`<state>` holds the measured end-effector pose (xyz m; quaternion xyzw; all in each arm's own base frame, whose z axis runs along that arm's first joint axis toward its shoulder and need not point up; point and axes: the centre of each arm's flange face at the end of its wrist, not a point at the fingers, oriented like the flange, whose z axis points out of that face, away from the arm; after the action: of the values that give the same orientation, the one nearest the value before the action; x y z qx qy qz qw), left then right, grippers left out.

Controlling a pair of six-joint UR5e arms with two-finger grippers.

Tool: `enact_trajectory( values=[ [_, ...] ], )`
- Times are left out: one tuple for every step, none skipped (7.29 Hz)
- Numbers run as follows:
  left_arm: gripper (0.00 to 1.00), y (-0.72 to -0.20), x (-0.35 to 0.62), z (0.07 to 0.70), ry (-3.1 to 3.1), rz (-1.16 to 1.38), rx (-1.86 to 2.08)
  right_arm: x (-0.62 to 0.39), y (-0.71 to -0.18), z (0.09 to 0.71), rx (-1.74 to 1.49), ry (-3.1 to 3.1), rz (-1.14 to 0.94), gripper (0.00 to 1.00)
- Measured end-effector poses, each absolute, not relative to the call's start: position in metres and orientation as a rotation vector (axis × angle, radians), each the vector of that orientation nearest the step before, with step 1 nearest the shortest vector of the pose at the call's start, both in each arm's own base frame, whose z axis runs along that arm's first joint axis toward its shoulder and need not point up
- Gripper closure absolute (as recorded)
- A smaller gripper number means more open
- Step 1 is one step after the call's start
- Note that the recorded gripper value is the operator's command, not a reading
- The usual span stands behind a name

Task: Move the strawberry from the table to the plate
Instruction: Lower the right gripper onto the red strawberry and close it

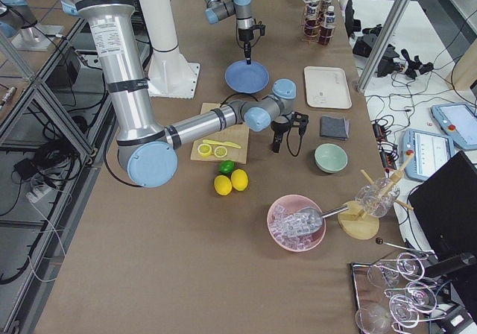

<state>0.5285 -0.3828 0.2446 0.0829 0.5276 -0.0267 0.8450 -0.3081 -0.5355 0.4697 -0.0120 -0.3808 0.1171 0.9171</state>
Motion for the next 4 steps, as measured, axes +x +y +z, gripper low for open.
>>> enact_trajectory(
  values=[
    [1.00,-0.383,0.528,0.246,1.111,-0.057,0.176,-0.325,-0.533,0.470,-0.025,-0.774,0.240,0.00],
    [1.00,-0.383,0.528,0.248,1.108,-0.057,0.176,-0.334,-0.530,0.471,-0.026,-0.767,0.235,0.00],
    [1.00,-0.383,0.527,0.249,1.107,-0.057,0.176,-0.341,-0.528,0.473,-0.030,-0.762,0.230,0.00],
    [1.00,-0.383,0.526,0.249,1.108,-0.057,0.176,-0.346,-0.525,0.477,-0.035,-0.757,0.224,0.00]
  ],
)
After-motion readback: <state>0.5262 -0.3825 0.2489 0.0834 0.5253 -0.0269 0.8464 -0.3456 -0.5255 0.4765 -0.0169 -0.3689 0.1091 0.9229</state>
